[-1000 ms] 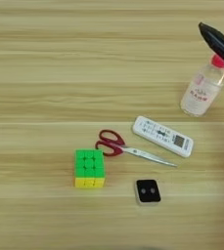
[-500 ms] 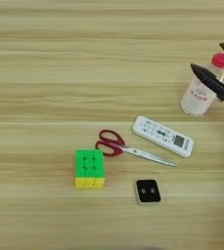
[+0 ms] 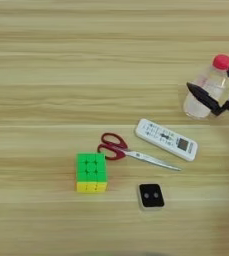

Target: Move the objects on the table

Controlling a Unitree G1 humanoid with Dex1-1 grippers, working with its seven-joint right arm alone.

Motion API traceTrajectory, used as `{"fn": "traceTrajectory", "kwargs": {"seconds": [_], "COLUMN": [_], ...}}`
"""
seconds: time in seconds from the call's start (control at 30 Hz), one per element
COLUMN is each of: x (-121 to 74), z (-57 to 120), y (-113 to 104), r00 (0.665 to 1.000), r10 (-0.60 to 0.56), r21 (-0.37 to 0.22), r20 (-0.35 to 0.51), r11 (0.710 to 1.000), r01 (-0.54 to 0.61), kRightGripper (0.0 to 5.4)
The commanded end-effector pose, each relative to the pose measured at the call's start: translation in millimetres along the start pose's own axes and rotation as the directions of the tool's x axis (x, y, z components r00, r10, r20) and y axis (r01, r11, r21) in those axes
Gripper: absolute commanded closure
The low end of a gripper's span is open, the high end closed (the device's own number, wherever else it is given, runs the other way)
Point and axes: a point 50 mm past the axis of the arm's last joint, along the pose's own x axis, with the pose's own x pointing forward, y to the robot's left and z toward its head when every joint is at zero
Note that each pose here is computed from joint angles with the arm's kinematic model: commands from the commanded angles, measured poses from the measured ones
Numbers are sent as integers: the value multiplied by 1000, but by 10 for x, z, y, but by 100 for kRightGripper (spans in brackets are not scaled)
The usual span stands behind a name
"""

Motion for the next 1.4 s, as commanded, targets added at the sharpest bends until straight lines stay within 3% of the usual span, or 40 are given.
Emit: {"fn": "traceTrajectory", "kwargs": {"seconds": [0.03,0.23,0.53,0.7,0.97,1.4], "x": [130,202,378,635,986,1429], "z": [247,232,397,597,840,958], "y": [-143,-115,-4,257,643,1417], "r00": [999,998,993,984,967,909], "r10": [-35,-48,-22,61,155,369], "r21": [-108,-93,-113,-145,-144,-134], "r20": [23,30,112,169,204,194], "r11": [993,994,993,989,981,928], "r01": [37,51,35,-37,-127,-348], "kRightGripper": [27,106,198,213,215,217]}}
